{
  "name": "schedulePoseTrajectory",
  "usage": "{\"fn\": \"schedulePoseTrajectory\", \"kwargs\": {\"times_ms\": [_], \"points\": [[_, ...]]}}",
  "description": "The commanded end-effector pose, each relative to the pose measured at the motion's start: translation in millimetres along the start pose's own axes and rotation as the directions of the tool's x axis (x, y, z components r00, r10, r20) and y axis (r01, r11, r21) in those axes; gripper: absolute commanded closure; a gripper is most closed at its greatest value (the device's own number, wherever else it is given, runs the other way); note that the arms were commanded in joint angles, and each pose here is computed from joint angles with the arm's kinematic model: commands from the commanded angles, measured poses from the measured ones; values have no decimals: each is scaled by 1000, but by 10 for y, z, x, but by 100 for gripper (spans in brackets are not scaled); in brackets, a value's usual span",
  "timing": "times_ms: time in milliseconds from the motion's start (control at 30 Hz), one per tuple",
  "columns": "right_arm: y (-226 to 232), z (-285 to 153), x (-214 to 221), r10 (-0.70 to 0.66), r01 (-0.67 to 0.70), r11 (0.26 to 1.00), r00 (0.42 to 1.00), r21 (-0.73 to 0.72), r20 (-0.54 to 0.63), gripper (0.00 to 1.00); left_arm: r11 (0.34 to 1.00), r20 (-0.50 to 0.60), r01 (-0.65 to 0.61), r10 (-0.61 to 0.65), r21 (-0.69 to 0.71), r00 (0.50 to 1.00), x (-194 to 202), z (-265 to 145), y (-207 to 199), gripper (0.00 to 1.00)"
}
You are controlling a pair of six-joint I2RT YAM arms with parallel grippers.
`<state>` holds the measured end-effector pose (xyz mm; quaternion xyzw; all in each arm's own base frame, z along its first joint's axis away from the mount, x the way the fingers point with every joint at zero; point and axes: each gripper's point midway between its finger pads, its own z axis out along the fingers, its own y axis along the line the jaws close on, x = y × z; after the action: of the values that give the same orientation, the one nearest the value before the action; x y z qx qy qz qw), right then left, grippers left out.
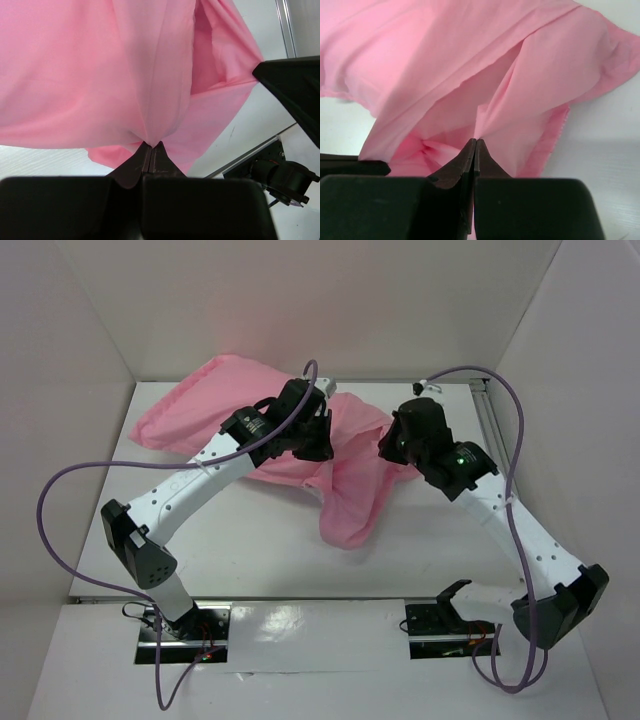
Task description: Put the pillow into the pillowcase
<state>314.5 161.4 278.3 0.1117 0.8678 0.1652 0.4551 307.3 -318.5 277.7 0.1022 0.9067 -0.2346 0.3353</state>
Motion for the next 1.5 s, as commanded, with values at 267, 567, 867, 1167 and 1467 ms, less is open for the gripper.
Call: {"fn": "schedulePoseTrajectory", "kwargs": {"times_ms": [267, 567, 867, 1167, 1467], "points": [[718, 73, 192, -113, 108, 932, 994, -346, 4, 100, 999, 82, -5, 2, 40, 997, -191, -184, -113, 100], [360, 507, 917, -200, 156, 968, 953, -194, -230, 100, 995, 177, 2, -19, 99, 984, -439, -609, -243, 100], [-128, -218, -29, -82, 86, 995, 993, -48, 90, 24, 979, 8, -48, 48, 200, 999, 145, -551, -290, 95], [-1210, 56, 34, 34, -24, 994, 995, 108, -95, 17, 995, -218, 1, -24, -101, 976, 1461, -556, 194, 18], [-1319, 142, 380, 71, -54, 994, 980, 93, -186, 13, 972, -238, 233, -222, 19, 946, 2262, -403, 357, 6]]}}
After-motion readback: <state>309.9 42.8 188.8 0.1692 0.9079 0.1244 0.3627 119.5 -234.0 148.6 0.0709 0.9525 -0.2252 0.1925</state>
